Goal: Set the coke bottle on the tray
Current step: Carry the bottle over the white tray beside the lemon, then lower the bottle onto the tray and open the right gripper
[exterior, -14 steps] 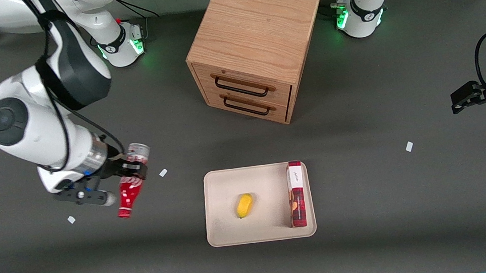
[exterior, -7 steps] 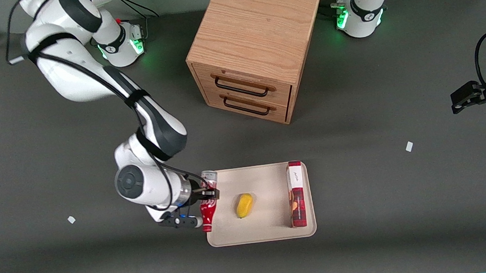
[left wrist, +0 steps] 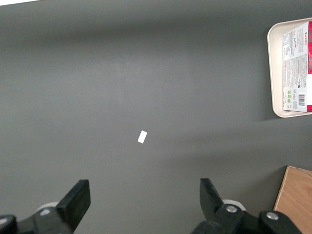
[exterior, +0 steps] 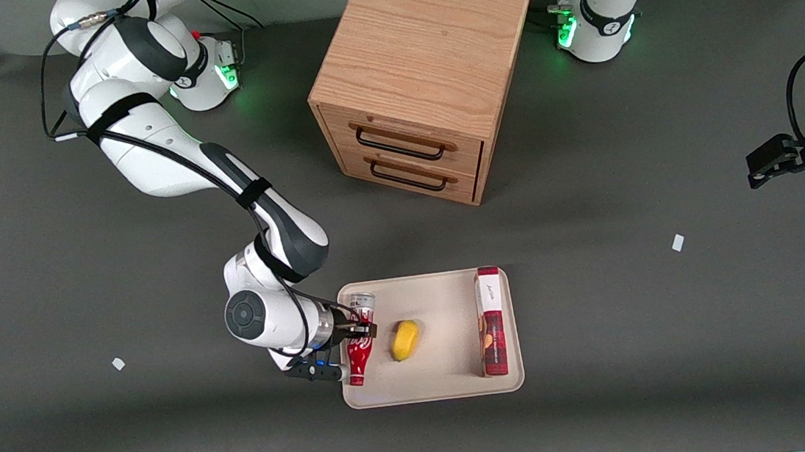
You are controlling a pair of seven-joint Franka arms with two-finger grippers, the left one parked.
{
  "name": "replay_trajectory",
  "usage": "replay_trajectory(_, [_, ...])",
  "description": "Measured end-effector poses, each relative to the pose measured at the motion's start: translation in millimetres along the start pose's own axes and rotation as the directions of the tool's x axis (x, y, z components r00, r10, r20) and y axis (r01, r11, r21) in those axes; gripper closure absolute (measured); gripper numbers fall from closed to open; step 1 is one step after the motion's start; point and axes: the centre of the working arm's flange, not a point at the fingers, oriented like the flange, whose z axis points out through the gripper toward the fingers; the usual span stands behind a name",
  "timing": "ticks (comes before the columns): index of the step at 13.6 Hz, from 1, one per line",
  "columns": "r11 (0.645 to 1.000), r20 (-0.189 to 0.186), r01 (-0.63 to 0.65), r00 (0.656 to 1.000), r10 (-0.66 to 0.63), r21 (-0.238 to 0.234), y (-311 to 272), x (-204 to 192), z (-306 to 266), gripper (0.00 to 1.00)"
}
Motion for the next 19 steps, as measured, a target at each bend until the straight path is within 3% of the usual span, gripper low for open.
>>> replay_trajectory(2, [1.000,0.001,-0.005,1.000,0.005,-0.002,2,1,3,0.44])
replay_trajectory(7, [0.999,-0.041,0.035,0.998,-0.037,-0.038,5,2,11,0.00])
replay_trajectory(16, [0.999,-0.060,0.041,0.997,-0.042,-0.031,3,4,6,0.00])
replay_trajectory(19, [0.998,-0.078,0.053,0.995,-0.056,-0.042,-12,9,-48,0.00])
